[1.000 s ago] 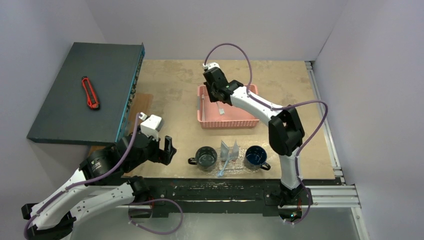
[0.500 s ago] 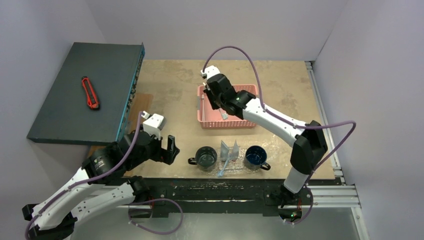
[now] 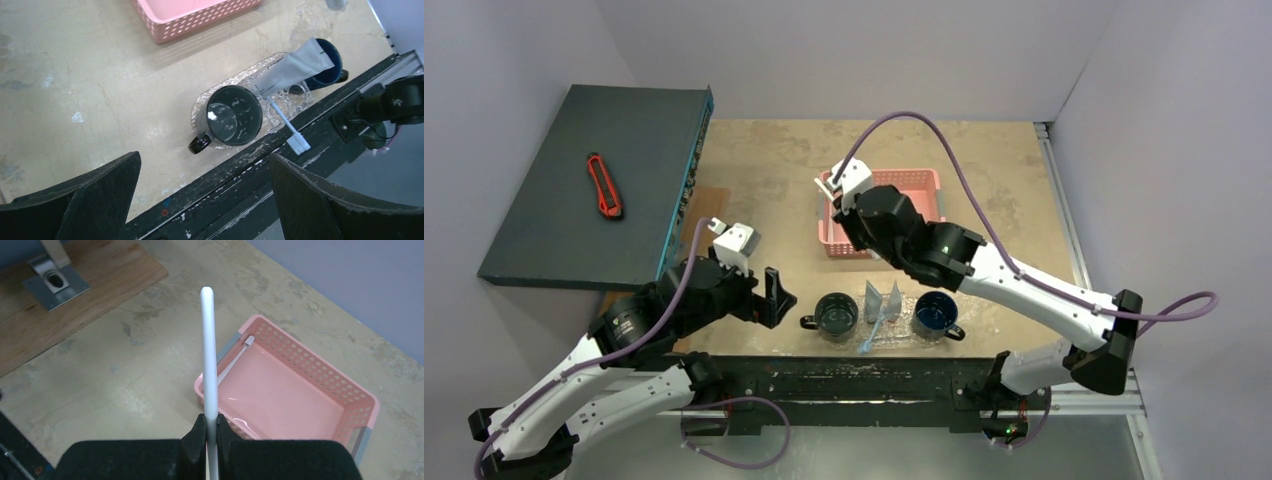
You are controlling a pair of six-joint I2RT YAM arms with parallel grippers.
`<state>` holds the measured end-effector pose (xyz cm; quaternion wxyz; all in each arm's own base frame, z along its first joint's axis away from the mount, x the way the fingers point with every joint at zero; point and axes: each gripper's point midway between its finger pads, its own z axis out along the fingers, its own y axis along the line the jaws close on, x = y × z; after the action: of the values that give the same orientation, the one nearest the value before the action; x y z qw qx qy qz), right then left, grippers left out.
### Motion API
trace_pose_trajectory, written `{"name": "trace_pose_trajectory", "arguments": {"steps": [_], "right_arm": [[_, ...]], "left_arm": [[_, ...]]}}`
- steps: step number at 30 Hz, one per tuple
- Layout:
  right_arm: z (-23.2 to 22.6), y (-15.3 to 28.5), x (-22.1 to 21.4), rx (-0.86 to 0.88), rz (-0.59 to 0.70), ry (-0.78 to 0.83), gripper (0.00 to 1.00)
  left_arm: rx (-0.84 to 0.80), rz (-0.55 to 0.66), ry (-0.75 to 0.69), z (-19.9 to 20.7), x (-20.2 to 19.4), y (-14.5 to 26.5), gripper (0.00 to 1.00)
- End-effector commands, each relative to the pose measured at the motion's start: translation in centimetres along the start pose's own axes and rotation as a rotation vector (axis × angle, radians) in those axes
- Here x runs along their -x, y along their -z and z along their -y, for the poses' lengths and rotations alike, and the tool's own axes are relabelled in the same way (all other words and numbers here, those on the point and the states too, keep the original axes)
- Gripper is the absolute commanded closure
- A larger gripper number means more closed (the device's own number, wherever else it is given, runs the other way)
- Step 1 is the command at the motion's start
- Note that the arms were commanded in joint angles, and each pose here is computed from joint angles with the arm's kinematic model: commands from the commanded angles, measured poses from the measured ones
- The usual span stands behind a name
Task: Prepare toiletry sets of a toothbrush and toothpaste on the tray
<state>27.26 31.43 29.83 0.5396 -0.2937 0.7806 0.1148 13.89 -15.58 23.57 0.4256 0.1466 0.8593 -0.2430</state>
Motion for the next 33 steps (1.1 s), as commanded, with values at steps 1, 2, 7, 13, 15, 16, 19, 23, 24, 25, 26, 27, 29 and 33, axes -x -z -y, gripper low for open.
{"name": "trace_pose_trajectory", "arguments": {"steps": [1, 2, 7, 13, 15, 16, 19, 23, 24, 25, 26, 27, 29, 33], "right_arm": [[-0.7, 2.9, -0.3, -0.012, 0.017, 0.067, 1.00], [-0.9, 3.4, -0.5, -0.006, 0.021, 0.072, 1.00], [-1.8, 5.4, -1.7, 0.035, 0.052, 0.122, 1.00], [-3.9, 7.3, -3.2, 0.108, 0.095, 0.147, 1.00], [-4.6, 7.9, -3.6, 0.128, 0.105, 0.157, 1.00], [-4.9, 8.2, -3.9, 0.135, 0.108, 0.169, 1.00], [-5.6, 9.0, -4.6, 0.154, 0.111, 0.205, 1.00], [-6.8, 10.5, -5.3, 0.221, 0.130, 0.249, 1.00], [-7.1, 10.9, -5.4, 0.243, 0.132, 0.256, 1.00], [-7.5, 11.3, -5.4, 0.268, 0.138, 0.259, 1.00], [-7.8, 11.7, -5.5, 0.293, 0.145, 0.268, 1.00], [-8.2, 12.1, -5.5, 0.318, 0.153, 0.275, 1.00], [-9.1, 12.8, -5.6, 0.358, 0.170, 0.303, 1.00], [-10.5, 13.7, -6.1, 0.394, 0.183, 0.363, 1.00]], "left_arm": [[-0.126, 0.054, 0.069, 2.9, 2.0, 0.1, 0.00], [-0.141, 0.055, 0.077, 3.2, 2.2, 0.2, 0.00], [-0.206, 0.069, 0.130, 4.7, 3.1, 0.9, 0.00], [-0.275, 0.085, 0.253, 6.2, 3.8, 1.6, 0.01], [-0.293, 0.097, 0.290, 6.5, 4.1, 1.8, 0.02], [-0.301, 0.105, 0.304, 6.6, 4.4, 2.0, 0.02], [-0.316, 0.124, 0.321, 6.9, 5.1, 2.7, 0.02], [-0.369, 0.084, 0.319, 8.1, 5.1, 3.3, 0.02], [-0.385, 0.074, 0.320, 8.4, 5.1, 3.4, 0.02], [-0.400, 0.063, 0.321, 8.7, 5.0, 3.4, 0.02], [-0.420, 0.052, 0.323, 9.1, 4.9, 3.4, 0.02], [-0.438, 0.037, 0.323, 9.5, 4.8, 3.5, 0.03], [-0.474, 0.007, 0.322, 10.3, 4.5, 3.5, 0.03], [-0.527, -0.058, 0.311, 11.4, 3.8, 3.5, 0.04]]}}
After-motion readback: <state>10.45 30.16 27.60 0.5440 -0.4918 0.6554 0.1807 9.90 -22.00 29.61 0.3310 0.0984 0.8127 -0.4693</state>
